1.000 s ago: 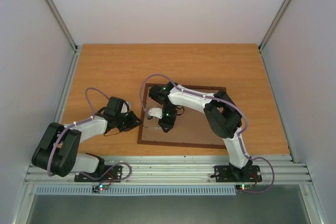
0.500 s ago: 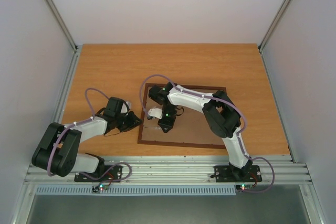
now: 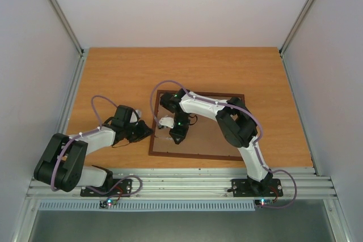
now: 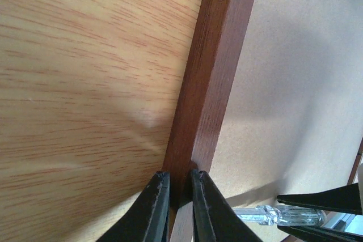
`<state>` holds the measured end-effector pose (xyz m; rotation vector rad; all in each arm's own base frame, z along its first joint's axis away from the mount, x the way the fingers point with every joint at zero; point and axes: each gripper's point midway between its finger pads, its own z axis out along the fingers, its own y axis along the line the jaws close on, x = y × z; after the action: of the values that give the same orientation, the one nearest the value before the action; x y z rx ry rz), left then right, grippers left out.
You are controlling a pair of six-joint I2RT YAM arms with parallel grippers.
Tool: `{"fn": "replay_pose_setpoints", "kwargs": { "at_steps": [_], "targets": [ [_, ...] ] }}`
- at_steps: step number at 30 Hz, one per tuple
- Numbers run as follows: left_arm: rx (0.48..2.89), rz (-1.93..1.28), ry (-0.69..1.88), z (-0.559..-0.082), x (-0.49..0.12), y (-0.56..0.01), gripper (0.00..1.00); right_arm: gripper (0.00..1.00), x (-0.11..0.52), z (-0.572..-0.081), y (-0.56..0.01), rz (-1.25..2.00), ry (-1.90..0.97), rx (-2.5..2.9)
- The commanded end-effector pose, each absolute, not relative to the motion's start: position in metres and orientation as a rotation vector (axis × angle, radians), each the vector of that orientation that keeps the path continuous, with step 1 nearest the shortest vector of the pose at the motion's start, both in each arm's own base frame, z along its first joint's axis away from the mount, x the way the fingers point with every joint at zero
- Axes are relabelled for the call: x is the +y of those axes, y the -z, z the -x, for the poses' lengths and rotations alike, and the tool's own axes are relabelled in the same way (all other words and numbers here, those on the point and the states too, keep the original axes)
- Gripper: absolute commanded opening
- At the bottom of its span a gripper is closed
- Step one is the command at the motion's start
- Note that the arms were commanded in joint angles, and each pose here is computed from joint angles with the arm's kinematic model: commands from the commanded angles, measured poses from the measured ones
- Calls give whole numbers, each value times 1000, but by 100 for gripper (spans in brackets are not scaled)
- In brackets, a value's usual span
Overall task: Take the photo out of the frame
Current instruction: Release the photo frame item from the photo frame.
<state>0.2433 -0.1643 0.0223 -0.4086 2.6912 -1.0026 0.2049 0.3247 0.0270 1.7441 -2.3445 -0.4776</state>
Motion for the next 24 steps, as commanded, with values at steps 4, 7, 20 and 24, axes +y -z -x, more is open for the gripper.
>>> {"fn": "replay_pose_setpoints", "kwargs": {
  "at_steps": [4, 7, 20, 24],
  "targets": [
    [2720, 423, 995, -233, -163, -14, 12, 1, 324, -208, -21, -1686, 456, -2361],
    [2719, 422, 994, -233, -163, -15, 12, 1, 316, -204, -21, -1673, 443, -2350],
    [2721, 426, 986, -233, -161, -14, 12, 1, 305, -197, -28, -1647, 446, -2345],
    [2720, 425, 987, -234, -162, -14, 12, 1, 302, -194, -31, -1644, 447, -2340]
  ]
}}
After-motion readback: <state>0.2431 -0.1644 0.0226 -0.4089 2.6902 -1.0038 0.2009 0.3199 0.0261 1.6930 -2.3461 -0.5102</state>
